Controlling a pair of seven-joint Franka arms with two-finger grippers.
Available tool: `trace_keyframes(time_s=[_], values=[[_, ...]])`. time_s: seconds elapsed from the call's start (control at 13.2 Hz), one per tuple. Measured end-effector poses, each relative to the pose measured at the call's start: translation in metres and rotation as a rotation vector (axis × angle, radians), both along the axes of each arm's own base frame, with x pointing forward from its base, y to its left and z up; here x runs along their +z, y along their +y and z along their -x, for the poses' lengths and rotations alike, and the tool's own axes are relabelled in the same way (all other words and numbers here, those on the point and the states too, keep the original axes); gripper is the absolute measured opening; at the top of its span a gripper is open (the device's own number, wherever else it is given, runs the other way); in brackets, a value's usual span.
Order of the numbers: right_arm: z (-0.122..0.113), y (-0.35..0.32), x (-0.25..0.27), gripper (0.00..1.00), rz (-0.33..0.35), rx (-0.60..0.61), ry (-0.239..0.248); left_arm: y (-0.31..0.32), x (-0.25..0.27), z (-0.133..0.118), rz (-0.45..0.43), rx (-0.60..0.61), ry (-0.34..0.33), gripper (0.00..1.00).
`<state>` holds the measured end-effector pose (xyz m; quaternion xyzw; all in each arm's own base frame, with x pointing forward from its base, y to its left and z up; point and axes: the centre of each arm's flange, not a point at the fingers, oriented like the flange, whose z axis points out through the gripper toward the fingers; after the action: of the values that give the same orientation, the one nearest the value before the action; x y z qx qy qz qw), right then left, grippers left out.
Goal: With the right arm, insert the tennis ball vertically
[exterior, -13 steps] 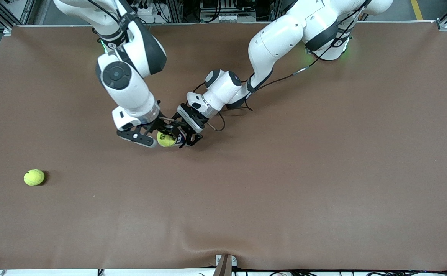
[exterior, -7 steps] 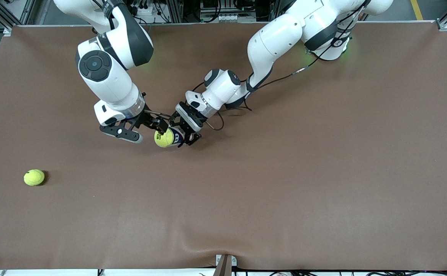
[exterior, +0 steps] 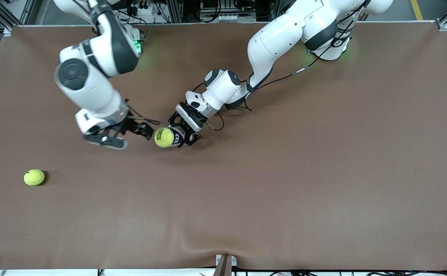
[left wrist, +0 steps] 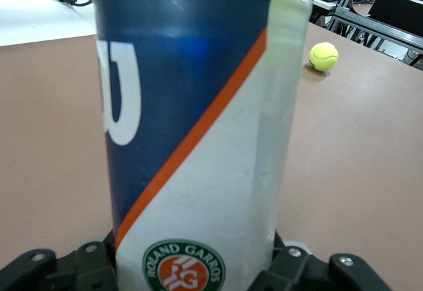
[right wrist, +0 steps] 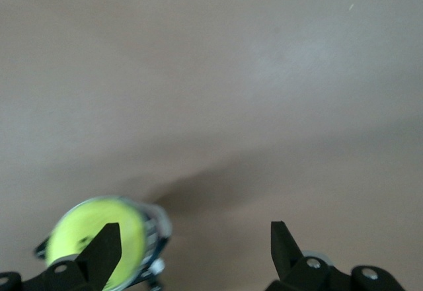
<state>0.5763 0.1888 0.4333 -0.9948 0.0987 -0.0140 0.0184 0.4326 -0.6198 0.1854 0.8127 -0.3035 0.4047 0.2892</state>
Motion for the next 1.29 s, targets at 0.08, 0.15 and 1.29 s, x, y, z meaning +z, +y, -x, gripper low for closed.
trace_keyframes(time_s=[0.08,0.15,1.29], values=[[-0.008,-0.026,0.0,1.0,0.004,0.046,-0.003,-0.001,0.001,0.0,-0.002,-0.007,-0.009,0.76],[-0.016,-0.057,0.0,1.0,0.008,0.107,-0.008,-0.001,0.002,0.0,-0.007,-0.018,-0.024,0.76],[-0.078,-0.438,-0.144,1.0,0.184,0.452,-0.227,0.007,-0.001,-0.016,-0.072,-0.08,-0.146,0.8]])
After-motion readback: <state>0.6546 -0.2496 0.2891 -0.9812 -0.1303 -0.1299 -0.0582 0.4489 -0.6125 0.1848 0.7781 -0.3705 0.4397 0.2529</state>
